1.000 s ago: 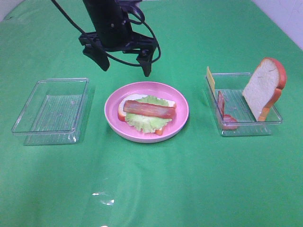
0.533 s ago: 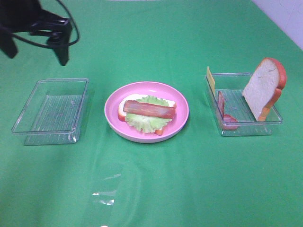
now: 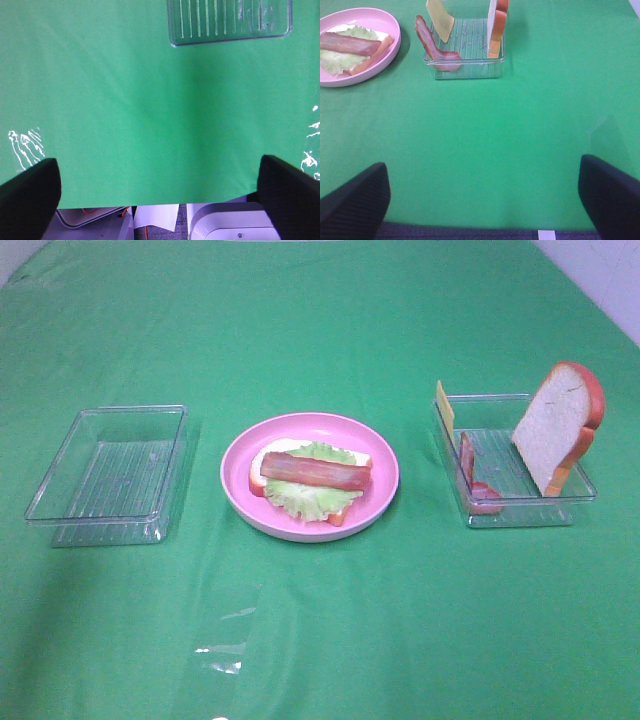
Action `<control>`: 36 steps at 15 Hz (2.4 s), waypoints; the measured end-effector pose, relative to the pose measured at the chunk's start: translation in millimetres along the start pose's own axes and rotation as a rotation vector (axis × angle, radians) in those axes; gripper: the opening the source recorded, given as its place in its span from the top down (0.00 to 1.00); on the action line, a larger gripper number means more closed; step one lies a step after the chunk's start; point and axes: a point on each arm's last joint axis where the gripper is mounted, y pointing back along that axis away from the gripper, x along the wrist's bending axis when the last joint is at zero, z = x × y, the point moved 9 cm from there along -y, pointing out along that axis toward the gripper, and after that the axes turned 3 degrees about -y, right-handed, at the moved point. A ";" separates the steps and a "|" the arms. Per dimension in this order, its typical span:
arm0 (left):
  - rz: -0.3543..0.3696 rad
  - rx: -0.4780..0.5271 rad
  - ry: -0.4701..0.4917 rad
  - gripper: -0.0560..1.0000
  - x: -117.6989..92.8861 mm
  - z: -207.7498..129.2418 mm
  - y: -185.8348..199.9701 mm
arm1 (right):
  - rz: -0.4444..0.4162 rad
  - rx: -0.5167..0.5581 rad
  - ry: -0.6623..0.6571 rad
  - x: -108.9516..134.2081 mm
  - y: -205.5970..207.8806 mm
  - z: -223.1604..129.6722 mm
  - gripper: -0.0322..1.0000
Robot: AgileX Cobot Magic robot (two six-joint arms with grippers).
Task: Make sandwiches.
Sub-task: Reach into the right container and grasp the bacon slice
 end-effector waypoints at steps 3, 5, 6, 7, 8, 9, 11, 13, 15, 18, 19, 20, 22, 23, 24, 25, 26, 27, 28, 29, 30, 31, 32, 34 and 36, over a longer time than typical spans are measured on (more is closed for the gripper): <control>-0.005 -0.048 0.006 0.01 4.3 -43.4 11.4 | 0.000 0.000 0.000 0.0 0.0 0.0 0.02; -0.018 -0.175 0.008 0.01 6.7 -76.4 12.3 | 0.000 0.000 0.000 0.0 0.0 0.0 0.02; -0.025 -0.245 0.010 0.01 8.1 -96.0 10.6 | 0.000 0.000 0.000 0.0 0.0 0.0 0.02; -0.027 -0.272 0.011 0.01 8.6 -102.3 10.8 | 0.000 0.000 0.000 0.0 0.0 0.0 0.02; -0.032 -0.320 0.013 0.01 9.5 -113.6 10.6 | 0.000 0.000 0.000 0.0 0.0 0.0 0.02; -0.036 -0.373 0.016 0.01 10.3 -123.1 11.4 | 0.000 0.000 0.000 0.0 0.0 0.0 0.02; -0.044 -0.463 0.022 0.01 11.8 -134.2 19.9 | 0.000 0.000 0.000 0.0 0.0 0.0 0.02; -0.057 -0.544 0.029 0.01 12.4 -147.1 28.1 | 0.000 0.000 0.000 0.0 0.0 0.0 0.02; -0.081 -0.693 0.040 0.01 12.8 -159.8 44.6 | 0.000 0.000 0.000 0.0 0.0 0.0 0.02; -0.090 -0.792 0.045 0.01 14.0 -168.3 55.3 | 0.000 0.000 0.000 0.0 0.0 0.0 0.02; -0.091 -0.803 0.045 0.01 14.2 -169.3 56.5 | 0.000 0.000 0.000 0.0 0.0 0.0 0.02; -0.092 -0.818 0.046 0.01 14.4 -170.7 58.0 | 0.000 0.000 0.000 0.0 0.0 0.0 0.02; -0.097 -0.821 0.047 0.01 13.8 -171.1 58.4 | 0.000 0.000 0.000 0.0 0.0 0.0 0.02; -0.103 -0.821 0.047 0.01 12.9 -171.2 58.4 | 0.000 0.000 0.000 0.0 0.0 0.0 0.02; -0.112 -0.820 0.048 0.01 11.4 -171.3 58.5 | 0.000 0.000 0.000 0.0 0.0 0.0 0.02; -0.115 -0.820 0.050 0.01 11.0 -171.3 58.5 | 0.000 0.000 0.000 0.0 0.0 0.0 0.02; -0.109 -0.820 0.064 0.01 11.4 -171.4 58.5 | 0.000 0.000 0.000 0.0 0.0 0.0 0.02; -0.084 -0.820 0.096 0.01 14.0 -171.4 58.4 | 0.000 0.000 0.000 0.0 0.0 0.0 0.02; -0.042 -0.822 0.146 0.01 18.4 -171.7 58.3 | 0.000 0.000 0.000 0.0 0.0 0.0 0.02; 0.012 -0.822 0.213 0.01 24.1 -172.4 58.3 | 0.000 0.000 0.000 0.0 0.0 0.0 0.02; 0.016 -0.822 0.224 0.01 24.4 -172.5 58.3 | 0.000 0.000 0.000 0.0 0.0 0.0 0.02; 0.014 -0.822 0.226 0.01 24.1 -172.4 58.2 | 0.000 0.000 0.000 0.0 0.0 0.0 0.02; 0.013 -0.822 0.226 0.01 23.9 -172.4 58.2 | 0.000 0.000 0.000 0.0 0.0 0.0 0.02; 0.013 -0.822 0.226 0.01 23.9 -172.4 58.2 | 0.000 0.000 0.000 0.0 0.0 0.0 0.02; 0.013 -0.822 0.226 0.01 23.9 -172.4 58.2 | 0.000 0.000 0.000 0.0 0.0 0.0 0.02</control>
